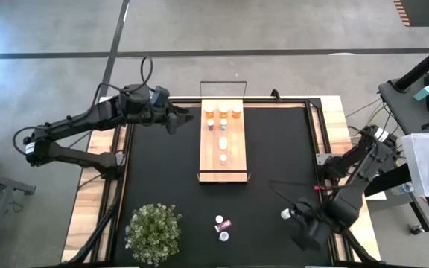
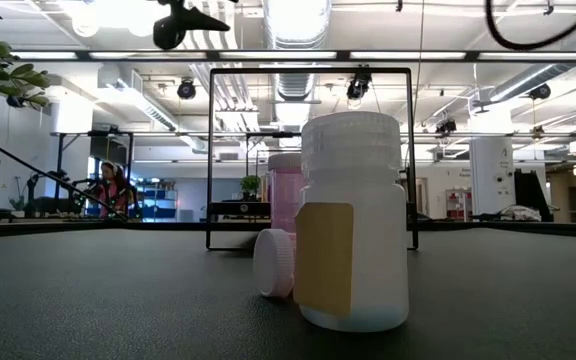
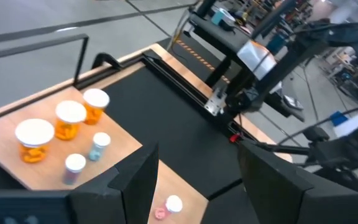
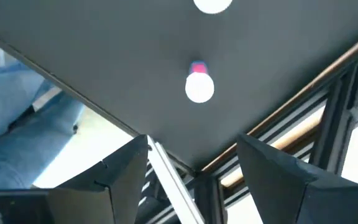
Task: Pick and place medicine bottles onto shelf by color
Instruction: Put the blue pill bottle aligned with the other blue pill bottles on the shelf
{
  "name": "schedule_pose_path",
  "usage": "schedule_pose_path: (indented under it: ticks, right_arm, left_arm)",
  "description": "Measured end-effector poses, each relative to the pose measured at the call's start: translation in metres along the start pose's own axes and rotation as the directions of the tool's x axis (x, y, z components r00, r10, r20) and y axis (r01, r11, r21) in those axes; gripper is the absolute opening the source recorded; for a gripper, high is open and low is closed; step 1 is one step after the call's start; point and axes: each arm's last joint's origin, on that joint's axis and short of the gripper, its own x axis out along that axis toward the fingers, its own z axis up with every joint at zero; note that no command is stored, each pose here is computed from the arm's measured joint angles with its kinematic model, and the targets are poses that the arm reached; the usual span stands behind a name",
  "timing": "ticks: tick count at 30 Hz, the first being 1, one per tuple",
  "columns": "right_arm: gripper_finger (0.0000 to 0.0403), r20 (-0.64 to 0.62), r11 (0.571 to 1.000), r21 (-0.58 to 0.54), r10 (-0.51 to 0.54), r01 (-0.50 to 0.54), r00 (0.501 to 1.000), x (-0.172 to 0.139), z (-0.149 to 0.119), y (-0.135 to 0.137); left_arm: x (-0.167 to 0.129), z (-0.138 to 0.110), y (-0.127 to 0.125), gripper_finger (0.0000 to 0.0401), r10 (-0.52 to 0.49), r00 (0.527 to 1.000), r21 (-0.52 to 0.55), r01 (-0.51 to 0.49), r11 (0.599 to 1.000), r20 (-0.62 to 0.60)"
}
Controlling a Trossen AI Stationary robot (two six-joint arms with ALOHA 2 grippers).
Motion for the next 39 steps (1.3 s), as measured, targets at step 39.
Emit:
schedule_pose_path:
  ticks: [39]
  right_arm:
    - [0.0223,0.047,0.996,0.056,-0.071,0.069,0.996,0.100,0.008,-0.017]
  left_arm:
    - [0.007,-0.011,-0.007,0.0203,-0.012,0.999,-0.034,0.011,0.999,-0.041]
